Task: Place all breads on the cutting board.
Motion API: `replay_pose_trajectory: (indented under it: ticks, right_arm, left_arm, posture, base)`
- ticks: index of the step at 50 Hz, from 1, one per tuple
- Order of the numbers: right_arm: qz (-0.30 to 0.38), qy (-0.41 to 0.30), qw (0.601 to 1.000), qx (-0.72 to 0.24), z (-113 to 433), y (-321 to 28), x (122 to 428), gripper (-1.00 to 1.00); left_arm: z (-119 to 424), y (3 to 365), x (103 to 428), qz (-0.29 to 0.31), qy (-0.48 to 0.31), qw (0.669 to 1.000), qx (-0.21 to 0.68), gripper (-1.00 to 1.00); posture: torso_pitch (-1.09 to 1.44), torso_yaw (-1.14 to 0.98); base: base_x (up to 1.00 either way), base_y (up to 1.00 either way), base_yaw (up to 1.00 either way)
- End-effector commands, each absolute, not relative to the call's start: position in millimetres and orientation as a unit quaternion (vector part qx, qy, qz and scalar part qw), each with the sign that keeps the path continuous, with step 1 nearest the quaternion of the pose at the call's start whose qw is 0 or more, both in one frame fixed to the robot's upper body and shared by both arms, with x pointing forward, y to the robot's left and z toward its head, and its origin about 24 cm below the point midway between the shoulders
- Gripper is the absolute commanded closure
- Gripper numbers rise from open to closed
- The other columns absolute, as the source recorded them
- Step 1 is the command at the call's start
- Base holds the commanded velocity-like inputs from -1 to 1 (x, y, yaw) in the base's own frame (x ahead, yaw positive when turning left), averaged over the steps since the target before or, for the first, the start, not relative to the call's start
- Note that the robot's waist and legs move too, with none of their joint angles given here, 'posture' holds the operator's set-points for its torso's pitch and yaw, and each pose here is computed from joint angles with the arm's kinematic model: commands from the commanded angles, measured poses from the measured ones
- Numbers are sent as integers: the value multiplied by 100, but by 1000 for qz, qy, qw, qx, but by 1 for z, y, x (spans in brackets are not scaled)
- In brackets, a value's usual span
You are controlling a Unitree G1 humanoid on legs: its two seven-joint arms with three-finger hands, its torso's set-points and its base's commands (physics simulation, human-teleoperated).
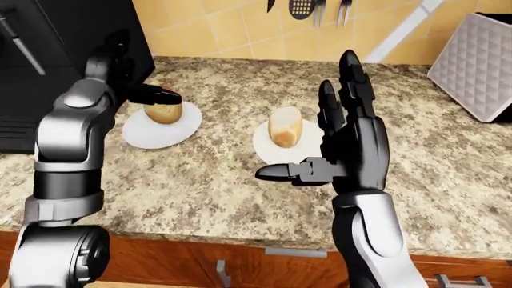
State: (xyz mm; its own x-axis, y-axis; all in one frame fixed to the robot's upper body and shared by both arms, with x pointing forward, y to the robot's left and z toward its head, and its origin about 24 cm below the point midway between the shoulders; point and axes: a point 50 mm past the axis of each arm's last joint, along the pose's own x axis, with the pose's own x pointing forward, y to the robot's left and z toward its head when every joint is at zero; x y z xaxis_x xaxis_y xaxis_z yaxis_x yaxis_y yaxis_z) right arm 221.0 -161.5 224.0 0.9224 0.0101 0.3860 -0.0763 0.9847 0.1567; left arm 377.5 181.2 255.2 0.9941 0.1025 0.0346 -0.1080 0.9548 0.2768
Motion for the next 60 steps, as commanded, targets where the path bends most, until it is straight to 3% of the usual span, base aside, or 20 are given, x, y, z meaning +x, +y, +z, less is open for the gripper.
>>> replay_pose_trajectory:
  ticks: [1,15,40,47,53,55,56,60]
  right_arm:
    - [28,-231,969,82,234,-160,216,-100]
    - [29,-230,969,89,230,-159,218,-100]
    - [28,-224,970,94,224,-158,219,-100]
    - [29,-222,970,94,221,-157,221,-100]
    - [29,-220,970,95,219,-158,221,-100]
    - [29,-220,971,95,218,-157,221,-100]
    - [29,-219,971,94,217,-158,222,-100]
    - [30,-219,971,95,217,-157,222,-100]
  left_arm:
    - [277,178,379,55,-66,984,159,-100]
    - [251,188,411,77,0,978,194,-100]
    - [224,185,422,63,39,972,225,-100]
    - [221,186,423,63,43,970,229,-69]
    - [216,188,423,66,46,968,237,-58]
    - [214,188,423,67,45,968,239,-41]
    - [214,188,423,68,43,967,240,-21]
    - [216,190,423,74,39,967,242,-1]
  posture:
    - [0,0]
    - [0,0]
    - [0,0]
    - [0,0]
    - [0,0]
    - [0,0]
    - [0,0]
    - [0,0]
  base:
    - [0,0,0]
    - [0,0,0]
    - [0,0,0]
    - [0,0,0]
    - [0,0,0]
    - [0,0,0]
    - [0,0,0]
    - [0,0,0]
